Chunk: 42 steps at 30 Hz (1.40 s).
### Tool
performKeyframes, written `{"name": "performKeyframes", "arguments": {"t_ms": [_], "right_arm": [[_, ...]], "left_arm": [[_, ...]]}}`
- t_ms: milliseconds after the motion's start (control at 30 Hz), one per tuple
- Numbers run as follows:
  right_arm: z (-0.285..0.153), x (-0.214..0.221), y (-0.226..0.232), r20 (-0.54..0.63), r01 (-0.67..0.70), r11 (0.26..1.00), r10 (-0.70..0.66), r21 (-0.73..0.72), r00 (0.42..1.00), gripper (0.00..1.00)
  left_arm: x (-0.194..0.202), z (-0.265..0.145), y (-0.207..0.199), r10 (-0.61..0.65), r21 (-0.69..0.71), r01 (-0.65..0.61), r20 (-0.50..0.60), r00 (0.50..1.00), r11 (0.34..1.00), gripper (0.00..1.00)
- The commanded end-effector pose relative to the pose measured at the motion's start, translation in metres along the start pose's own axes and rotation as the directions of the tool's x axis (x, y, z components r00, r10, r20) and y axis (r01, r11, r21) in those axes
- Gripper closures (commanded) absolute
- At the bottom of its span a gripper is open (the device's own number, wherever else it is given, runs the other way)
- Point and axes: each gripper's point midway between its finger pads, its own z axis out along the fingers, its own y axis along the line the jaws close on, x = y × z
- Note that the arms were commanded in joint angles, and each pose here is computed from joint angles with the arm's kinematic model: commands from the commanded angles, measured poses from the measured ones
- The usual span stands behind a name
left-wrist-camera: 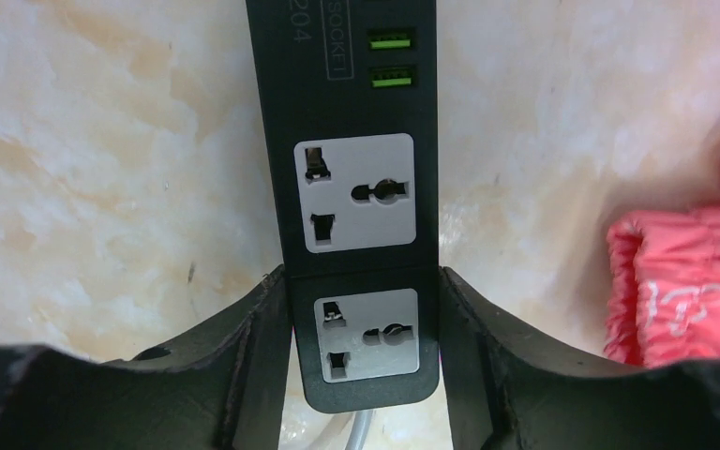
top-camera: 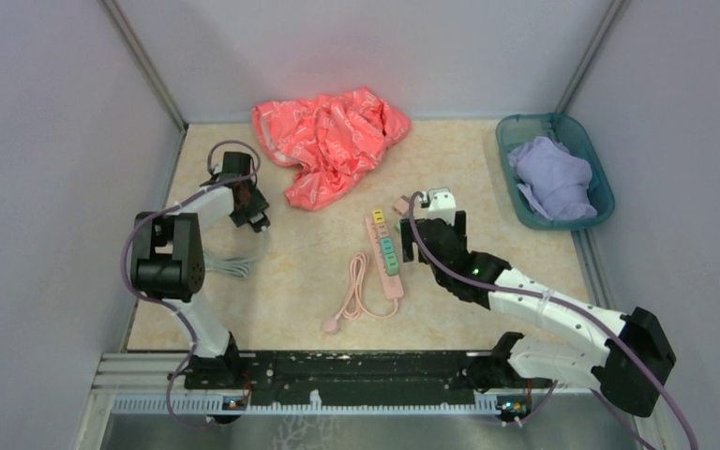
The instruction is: Insert the plug
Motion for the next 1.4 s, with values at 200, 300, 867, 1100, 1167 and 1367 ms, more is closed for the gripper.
{"name": "performKeyframes", "arguments": {"t_ms": [200, 300, 867, 1100, 1167, 1367], "right_arm": [[-0.005, -0.016, 0.001, 0.05, -0.058, 0.998, 0.059, -0.025, 0.997, 0.14], [-0.006, -0.015, 0.001, 0.049, -0.062, 0.998, 0.063, -0.026, 0.997, 0.14], [-0.005, -0.01, 0.0, 0.022, -0.075, 0.997, 0.076, -0.017, 0.997, 0.12], [0.001, -0.015, -0.009, 0.005, -0.077, 0.997, 0.077, 0.007, 0.997, 0.12], [0.005, -0.016, -0.011, -0.006, -0.086, 0.996, 0.086, 0.009, 0.996, 0.12], [0.021, -0.015, -0.013, -0.04, -0.101, 0.995, 0.102, 0.022, 0.994, 0.12]], "left_arm": [[0.079, -0.035, 0.02, 0.069, 0.065, -0.06, -0.152, 0.986, 0.996, 0.5], [0.099, -0.05, 0.019, 0.107, 0.09, -0.093, -0.17, 0.98, 0.992, 0.5], [0.198, -0.105, -0.054, 0.283, 0.303, -0.213, -0.213, 0.935, 0.929, 0.47], [0.228, -0.114, -0.07, 0.287, 0.327, -0.203, -0.231, 0.93, 0.923, 0.37], [0.234, -0.116, -0.073, 0.28, 0.339, -0.191, -0.237, 0.93, 0.921, 0.33], [0.251, -0.124, -0.084, 0.274, 0.398, -0.152, -0.271, 0.923, 0.905, 0.26]]}}
